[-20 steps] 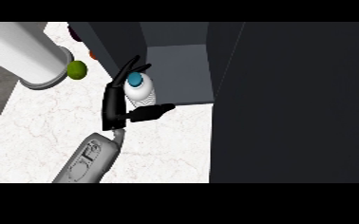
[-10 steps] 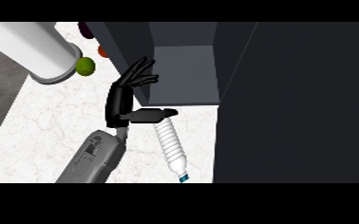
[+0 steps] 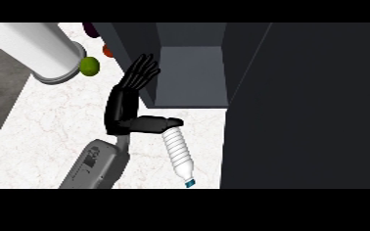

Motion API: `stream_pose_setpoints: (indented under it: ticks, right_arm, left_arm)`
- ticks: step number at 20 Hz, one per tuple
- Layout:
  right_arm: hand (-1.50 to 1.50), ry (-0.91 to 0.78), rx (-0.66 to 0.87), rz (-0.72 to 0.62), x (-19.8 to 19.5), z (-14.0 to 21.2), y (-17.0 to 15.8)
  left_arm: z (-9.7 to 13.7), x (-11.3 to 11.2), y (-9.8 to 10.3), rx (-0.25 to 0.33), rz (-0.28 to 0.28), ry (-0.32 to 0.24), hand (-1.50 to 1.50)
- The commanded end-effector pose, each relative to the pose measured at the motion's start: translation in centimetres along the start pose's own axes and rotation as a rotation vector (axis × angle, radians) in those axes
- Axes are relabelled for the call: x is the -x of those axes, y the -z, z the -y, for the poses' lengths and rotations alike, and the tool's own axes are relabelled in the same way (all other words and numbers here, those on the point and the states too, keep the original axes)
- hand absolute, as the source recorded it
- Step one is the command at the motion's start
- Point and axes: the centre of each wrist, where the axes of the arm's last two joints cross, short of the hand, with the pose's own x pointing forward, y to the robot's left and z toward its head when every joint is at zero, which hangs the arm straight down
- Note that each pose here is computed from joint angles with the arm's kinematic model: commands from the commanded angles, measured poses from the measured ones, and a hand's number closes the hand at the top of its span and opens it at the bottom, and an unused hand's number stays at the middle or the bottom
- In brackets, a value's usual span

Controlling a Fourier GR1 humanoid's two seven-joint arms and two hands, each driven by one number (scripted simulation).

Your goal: Pick up the bottled water, place it into the cabinet and close the cabinet

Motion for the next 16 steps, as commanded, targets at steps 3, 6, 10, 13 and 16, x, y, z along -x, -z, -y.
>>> stream_pose_setpoints:
  ticks: [3, 6, 10, 13, 16]
  right_arm:
    - [-1.5, 0.005, -0.011, -0.01, -0.9, -1.0, 0.3]
    - [-1.5, 0.0, -0.023, -0.032, -0.7, 0.1, -0.3]
    - [-1.5, -0.003, -0.008, -0.014, -0.8, -0.5, -1.4]
    - [-1.5, -0.037, -0.03, -0.007, -0.1, -0.8, 1.5]
    - [-1.5, -0.093, -0.111, -0.028, -0.7, -0.7, -0.2]
  left_arm:
    - [-0.1, -3.1, -0.5, -0.021, 0.065, -0.067, -1.5]
    - [0.5, -5.8, -3.1, -0.018, 0.064, -0.09, -1.5]
    - [-0.7, -7.5, -6.4, 0.016, 0.068, -0.144, -1.5]
    - [1.5, -9.1, -8.0, 0.058, 0.052, -0.172, -1.5]
    - [-0.1, -9.0, -9.5, 0.078, 0.046, -0.164, -1.5]
